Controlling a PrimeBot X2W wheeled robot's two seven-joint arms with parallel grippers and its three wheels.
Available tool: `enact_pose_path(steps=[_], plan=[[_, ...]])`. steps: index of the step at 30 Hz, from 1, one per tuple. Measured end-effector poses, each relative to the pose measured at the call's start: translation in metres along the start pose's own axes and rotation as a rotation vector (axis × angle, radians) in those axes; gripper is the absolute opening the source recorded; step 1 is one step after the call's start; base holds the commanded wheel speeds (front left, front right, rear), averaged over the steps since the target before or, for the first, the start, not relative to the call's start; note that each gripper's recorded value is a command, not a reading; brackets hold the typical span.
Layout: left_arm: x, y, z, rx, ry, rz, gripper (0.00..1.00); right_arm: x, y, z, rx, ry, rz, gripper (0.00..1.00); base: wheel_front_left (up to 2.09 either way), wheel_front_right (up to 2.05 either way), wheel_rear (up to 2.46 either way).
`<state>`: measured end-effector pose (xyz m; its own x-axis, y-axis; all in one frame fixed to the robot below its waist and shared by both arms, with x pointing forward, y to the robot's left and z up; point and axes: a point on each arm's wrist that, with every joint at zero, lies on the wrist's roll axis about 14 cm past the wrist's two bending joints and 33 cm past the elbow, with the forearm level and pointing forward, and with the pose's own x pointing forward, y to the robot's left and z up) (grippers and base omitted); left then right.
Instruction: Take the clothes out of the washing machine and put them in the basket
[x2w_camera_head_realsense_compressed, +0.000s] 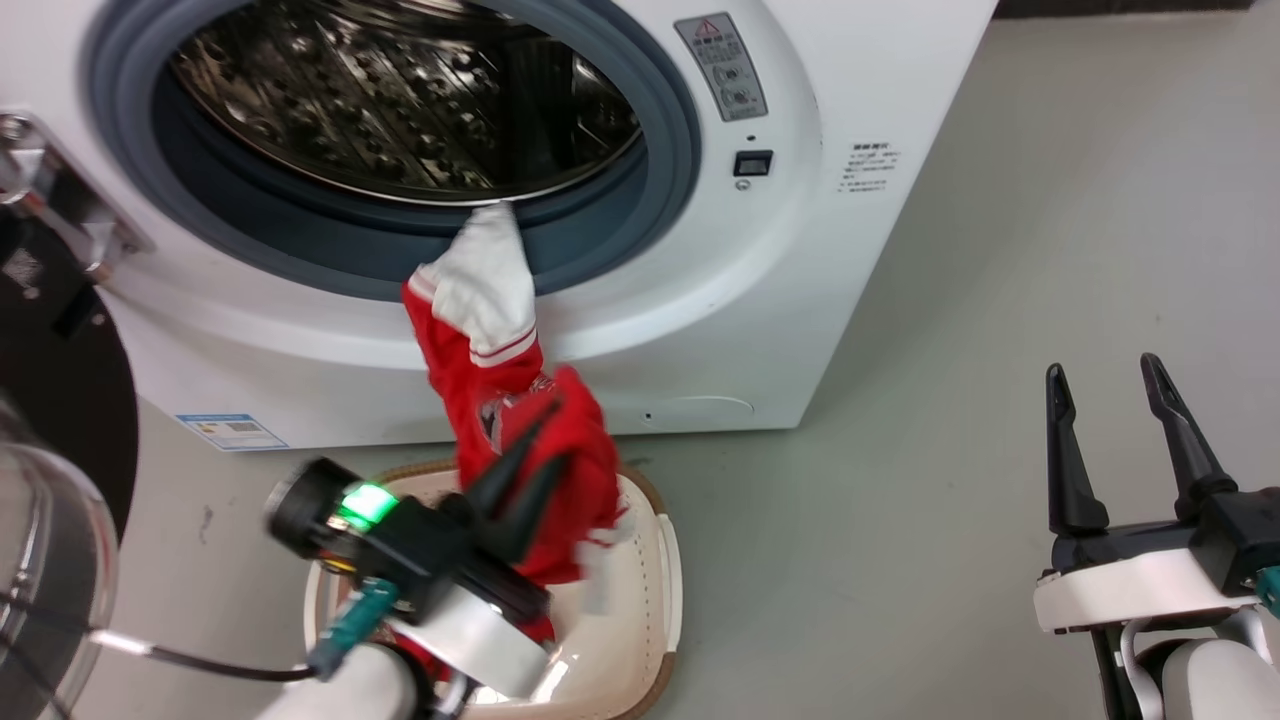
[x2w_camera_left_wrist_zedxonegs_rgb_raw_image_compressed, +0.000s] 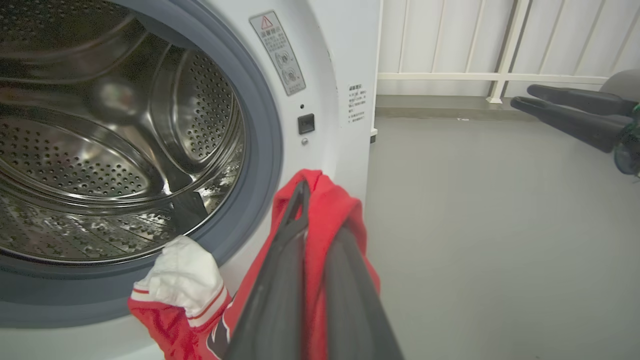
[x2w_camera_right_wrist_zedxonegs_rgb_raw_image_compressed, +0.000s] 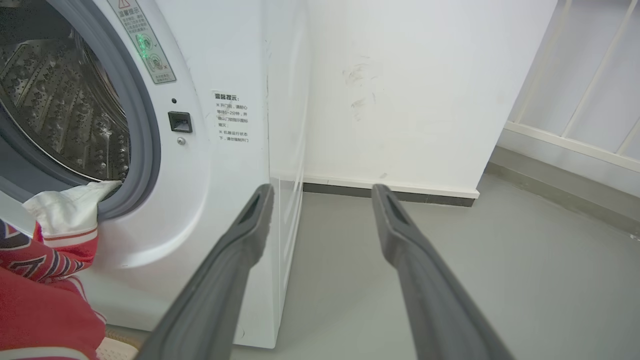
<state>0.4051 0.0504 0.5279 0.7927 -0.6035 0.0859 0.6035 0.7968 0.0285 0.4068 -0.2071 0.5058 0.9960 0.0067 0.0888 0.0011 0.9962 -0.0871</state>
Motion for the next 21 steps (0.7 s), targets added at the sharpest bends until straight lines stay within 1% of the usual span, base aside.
enact_pose_path(steps=[1,2,3,10,15,19,21], plan=[[0.002,-0.007,-0.008,-0.018,0.022,-0.020,0.00,0.000,-0.002,-0.002,-0.002,0.006,-0.005,1.00,0.00,0.00,0.00],[0.002,-0.007,-0.008,-0.018,0.022,-0.020,0.00,0.000,-0.002,-0.002,-0.002,0.006,-0.005,1.00,0.00,0.00,0.00],[0.003,-0.015,-0.029,-0.034,0.085,-0.043,0.00,0.000,-0.004,-0.007,-0.005,0.019,-0.013,1.00,0.00,0.00,0.00],[-0.005,-0.015,-0.122,-0.070,0.367,-0.072,0.00,0.007,-0.010,-0.022,-0.010,0.057,-0.026,1.00,0.00,0.00,0.00],[-0.028,-0.021,-0.203,-0.105,0.630,-0.128,0.00,0.013,-0.016,-0.039,-0.022,0.095,-0.041,1.00,0.00,0.00,0.00],[-0.045,-0.016,-0.260,-0.107,0.810,-0.150,0.00,0.017,-0.021,-0.057,-0.033,0.139,-0.052,1.00,0.00,0.00,0.00],[-0.047,-0.012,-0.281,-0.103,0.864,-0.161,0.00,0.019,-0.023,-0.066,-0.040,0.159,-0.054,1.00,0.00,0.00,0.00]])
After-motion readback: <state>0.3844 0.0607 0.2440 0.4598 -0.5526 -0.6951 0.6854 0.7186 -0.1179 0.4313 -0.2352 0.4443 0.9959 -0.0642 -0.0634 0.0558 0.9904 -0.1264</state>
